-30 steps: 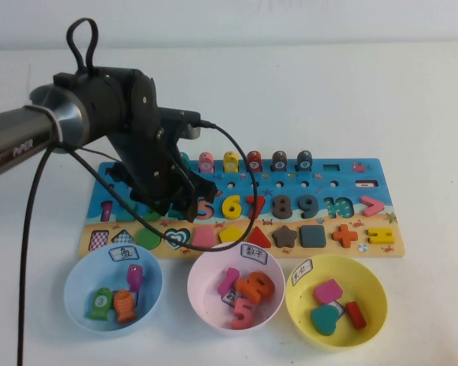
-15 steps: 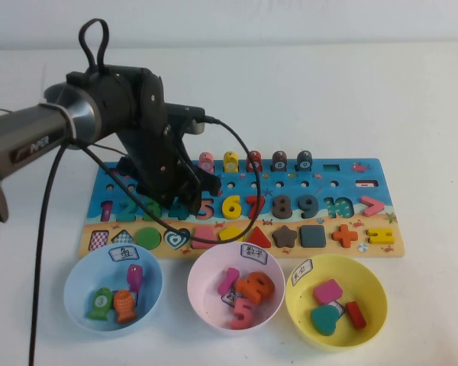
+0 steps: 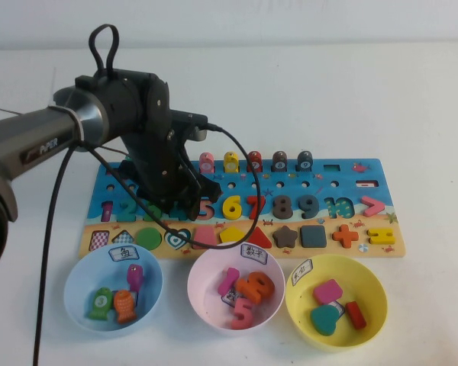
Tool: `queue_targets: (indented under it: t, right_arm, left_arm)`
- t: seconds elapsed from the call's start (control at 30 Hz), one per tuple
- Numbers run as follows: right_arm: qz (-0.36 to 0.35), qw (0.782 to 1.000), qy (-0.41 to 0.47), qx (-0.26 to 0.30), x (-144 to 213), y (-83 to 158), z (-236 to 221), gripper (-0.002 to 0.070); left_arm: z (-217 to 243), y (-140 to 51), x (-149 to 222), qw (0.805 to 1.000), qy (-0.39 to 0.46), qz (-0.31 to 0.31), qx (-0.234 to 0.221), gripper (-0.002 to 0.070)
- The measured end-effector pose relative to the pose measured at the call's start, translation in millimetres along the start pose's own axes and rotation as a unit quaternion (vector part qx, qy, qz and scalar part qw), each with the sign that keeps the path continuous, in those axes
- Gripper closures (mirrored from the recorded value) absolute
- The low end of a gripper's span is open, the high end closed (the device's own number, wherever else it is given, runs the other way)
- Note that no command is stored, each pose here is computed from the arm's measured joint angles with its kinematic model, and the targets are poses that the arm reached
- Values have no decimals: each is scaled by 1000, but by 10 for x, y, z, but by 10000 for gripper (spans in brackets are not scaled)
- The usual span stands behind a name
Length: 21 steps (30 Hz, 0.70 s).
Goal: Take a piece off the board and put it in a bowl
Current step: Pick up the "number 4"
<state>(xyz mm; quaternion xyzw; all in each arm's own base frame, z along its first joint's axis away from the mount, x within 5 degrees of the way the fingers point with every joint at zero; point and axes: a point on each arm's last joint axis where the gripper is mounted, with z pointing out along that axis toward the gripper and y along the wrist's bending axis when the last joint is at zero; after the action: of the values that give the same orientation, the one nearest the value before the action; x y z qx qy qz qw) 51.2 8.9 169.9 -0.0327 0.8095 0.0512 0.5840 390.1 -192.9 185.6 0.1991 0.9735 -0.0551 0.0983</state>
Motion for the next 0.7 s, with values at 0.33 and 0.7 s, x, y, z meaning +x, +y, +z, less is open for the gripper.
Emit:
queue_targets:
  t: [0.33,0.7]
  right_arm:
    - [0,1000,0,0,0,0,0,695]
    - [0,1000,0,0,0,0,0,695]
  left_arm:
    - [11,4,-4,1000,3,5,-6,442]
    - [11,6,-4,1000,3,6,-7,445]
